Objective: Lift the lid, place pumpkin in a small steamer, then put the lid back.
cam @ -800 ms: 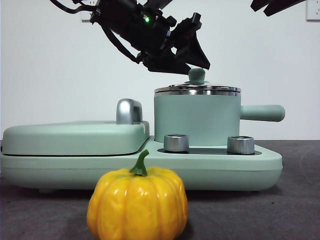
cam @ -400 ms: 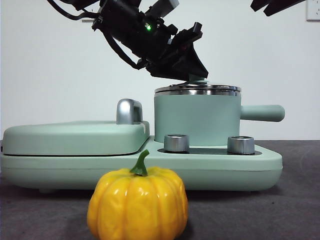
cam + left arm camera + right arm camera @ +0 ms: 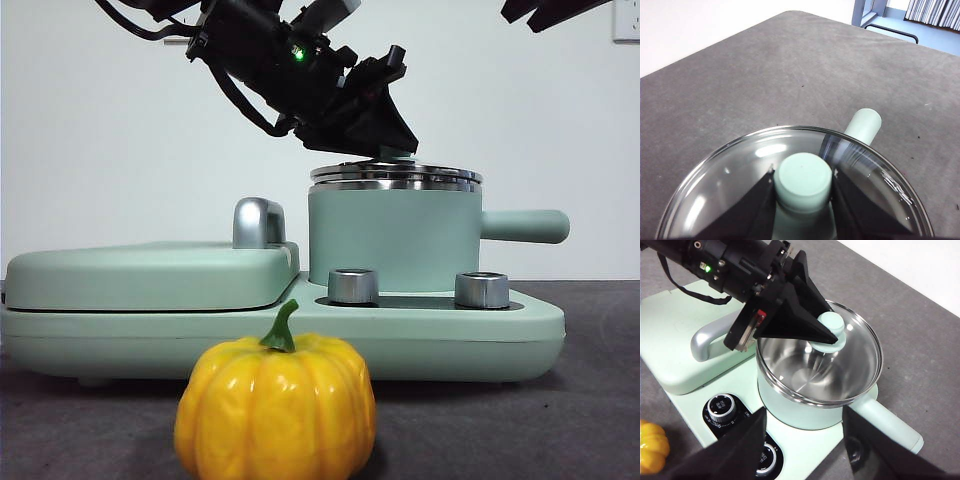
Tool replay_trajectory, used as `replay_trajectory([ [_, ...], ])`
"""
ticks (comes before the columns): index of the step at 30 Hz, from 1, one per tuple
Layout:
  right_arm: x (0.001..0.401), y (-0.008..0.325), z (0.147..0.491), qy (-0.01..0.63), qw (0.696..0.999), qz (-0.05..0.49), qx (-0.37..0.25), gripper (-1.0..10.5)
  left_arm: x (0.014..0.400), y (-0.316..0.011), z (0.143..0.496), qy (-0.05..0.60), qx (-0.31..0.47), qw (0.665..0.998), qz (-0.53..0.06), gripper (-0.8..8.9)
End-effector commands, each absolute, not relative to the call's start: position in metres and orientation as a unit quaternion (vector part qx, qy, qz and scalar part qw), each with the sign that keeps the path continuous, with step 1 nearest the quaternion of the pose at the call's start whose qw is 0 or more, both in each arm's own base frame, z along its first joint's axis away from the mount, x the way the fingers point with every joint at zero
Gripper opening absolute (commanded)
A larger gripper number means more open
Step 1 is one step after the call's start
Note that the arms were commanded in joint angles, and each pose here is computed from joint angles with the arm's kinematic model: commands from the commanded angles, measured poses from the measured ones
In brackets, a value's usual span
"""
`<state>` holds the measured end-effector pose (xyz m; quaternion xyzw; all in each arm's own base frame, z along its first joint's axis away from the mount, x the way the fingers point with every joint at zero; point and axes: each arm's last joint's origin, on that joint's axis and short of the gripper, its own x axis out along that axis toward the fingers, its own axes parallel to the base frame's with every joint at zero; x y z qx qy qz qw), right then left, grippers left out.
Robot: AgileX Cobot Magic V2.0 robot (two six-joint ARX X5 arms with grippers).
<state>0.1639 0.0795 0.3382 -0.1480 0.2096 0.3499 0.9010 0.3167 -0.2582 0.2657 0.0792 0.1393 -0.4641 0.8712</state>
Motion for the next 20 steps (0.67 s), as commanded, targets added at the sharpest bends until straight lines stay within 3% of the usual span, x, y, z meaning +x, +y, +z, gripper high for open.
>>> replay_trajectory([
  [1,0.164,0.081,0.343,0.201,0.904,0.349,-0.143,2.4,0.312,-0.260,0.292,0.086,0.074,0.875,-0.471,0.07],
  [11,0.164,0.081,0.343,0.201,0.904,0.349,-0.143,2.4,0.288,-0.234,0.343,0.042,0.066,0.894,-0.441,0.08],
  [20,0.164,0.081,0.343,0.201,0.903,0.352,-0.141,2.4,0.259,-0.179,0.373,0.125,0.076,0.906,-0.398,0.10],
])
